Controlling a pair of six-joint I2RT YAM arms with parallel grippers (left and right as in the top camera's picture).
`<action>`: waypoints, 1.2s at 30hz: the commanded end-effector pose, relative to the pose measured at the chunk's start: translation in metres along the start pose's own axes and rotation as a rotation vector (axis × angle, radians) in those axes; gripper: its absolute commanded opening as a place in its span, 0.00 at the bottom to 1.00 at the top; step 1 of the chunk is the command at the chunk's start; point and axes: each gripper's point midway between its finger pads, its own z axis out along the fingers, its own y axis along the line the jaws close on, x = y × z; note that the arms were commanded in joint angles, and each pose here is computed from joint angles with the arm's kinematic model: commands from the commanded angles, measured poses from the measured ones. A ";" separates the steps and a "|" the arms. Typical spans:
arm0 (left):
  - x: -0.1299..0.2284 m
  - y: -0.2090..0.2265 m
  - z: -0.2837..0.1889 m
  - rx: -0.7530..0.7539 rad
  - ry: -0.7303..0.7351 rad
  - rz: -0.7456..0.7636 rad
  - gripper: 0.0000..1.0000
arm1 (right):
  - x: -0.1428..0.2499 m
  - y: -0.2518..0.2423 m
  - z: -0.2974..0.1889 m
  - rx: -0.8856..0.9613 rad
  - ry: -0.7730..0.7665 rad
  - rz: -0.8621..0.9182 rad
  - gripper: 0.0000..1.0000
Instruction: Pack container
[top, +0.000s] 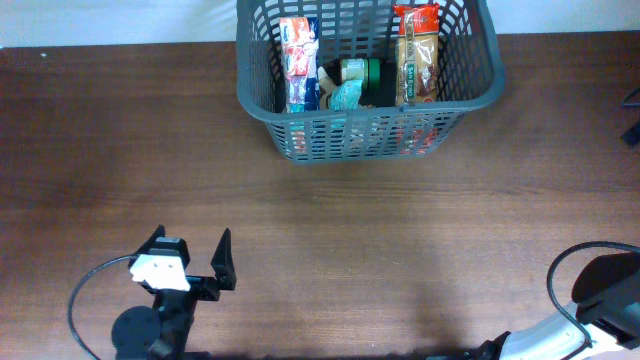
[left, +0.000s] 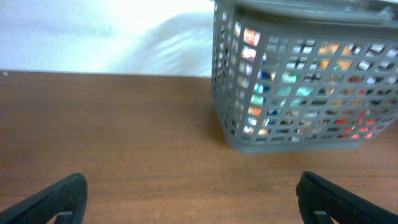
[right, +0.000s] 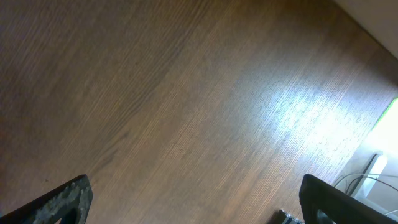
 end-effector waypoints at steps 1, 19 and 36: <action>0.027 0.001 0.009 0.011 0.041 0.014 0.99 | 0.001 0.000 0.002 0.001 0.007 0.005 0.99; 0.063 -0.001 0.027 0.061 0.022 0.134 0.99 | 0.001 0.000 0.002 0.001 0.007 0.005 0.99; 0.062 0.028 0.027 -0.112 0.025 0.152 0.99 | 0.001 0.000 0.002 0.001 0.007 0.005 0.99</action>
